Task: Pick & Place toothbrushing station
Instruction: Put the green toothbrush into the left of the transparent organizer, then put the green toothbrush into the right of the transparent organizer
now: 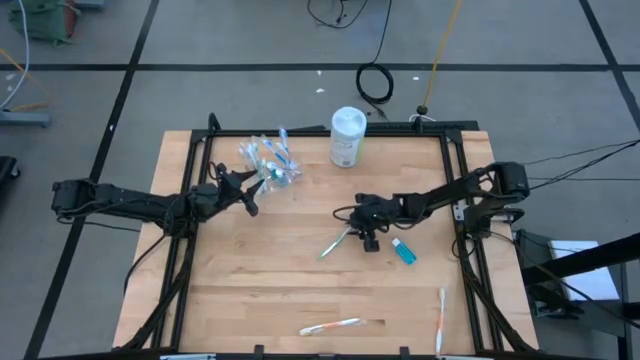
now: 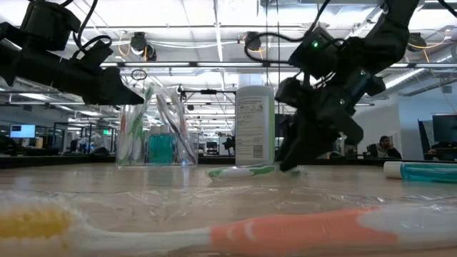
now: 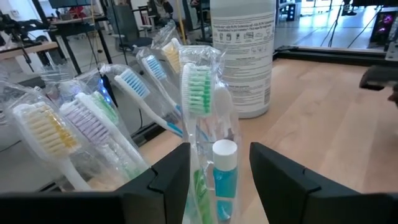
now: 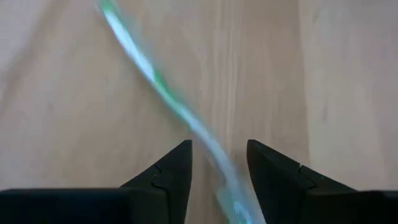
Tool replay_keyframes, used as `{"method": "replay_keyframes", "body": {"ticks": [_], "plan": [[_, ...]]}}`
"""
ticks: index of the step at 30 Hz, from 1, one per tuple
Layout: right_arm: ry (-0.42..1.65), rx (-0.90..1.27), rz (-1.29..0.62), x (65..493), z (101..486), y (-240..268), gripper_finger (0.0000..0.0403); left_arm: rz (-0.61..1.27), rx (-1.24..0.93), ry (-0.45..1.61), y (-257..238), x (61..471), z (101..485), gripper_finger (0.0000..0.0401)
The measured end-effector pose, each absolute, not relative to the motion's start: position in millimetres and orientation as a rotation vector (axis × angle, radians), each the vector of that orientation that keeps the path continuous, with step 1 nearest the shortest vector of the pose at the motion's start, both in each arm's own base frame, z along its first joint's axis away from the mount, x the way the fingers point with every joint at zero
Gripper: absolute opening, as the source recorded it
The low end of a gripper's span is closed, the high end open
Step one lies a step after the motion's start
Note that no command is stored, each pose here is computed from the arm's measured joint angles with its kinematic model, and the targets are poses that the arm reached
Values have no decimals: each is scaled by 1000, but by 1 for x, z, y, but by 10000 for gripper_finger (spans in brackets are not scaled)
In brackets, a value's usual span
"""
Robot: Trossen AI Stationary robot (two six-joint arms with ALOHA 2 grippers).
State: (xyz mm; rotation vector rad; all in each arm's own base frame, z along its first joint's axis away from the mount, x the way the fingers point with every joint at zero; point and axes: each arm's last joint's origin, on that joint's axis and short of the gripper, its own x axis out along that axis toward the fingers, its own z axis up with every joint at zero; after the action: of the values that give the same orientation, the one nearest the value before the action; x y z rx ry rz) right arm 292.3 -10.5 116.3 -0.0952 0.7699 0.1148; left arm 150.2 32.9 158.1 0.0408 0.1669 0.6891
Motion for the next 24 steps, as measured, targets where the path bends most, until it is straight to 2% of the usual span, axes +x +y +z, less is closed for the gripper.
{"method": "replay_keyframes", "body": {"ticks": [7,15,17,24], "plan": [[779,-176,153,299,112,-11,109,687,29,152,32,150,159,173],[783,-205,176,298,112,-10,16,669,24,115,29,149,164,172],[779,-206,173,298,113,-10,11,661,26,110,28,149,165,172],[749,-239,192,299,118,-4,33,593,55,36,18,150,183,172]]}}
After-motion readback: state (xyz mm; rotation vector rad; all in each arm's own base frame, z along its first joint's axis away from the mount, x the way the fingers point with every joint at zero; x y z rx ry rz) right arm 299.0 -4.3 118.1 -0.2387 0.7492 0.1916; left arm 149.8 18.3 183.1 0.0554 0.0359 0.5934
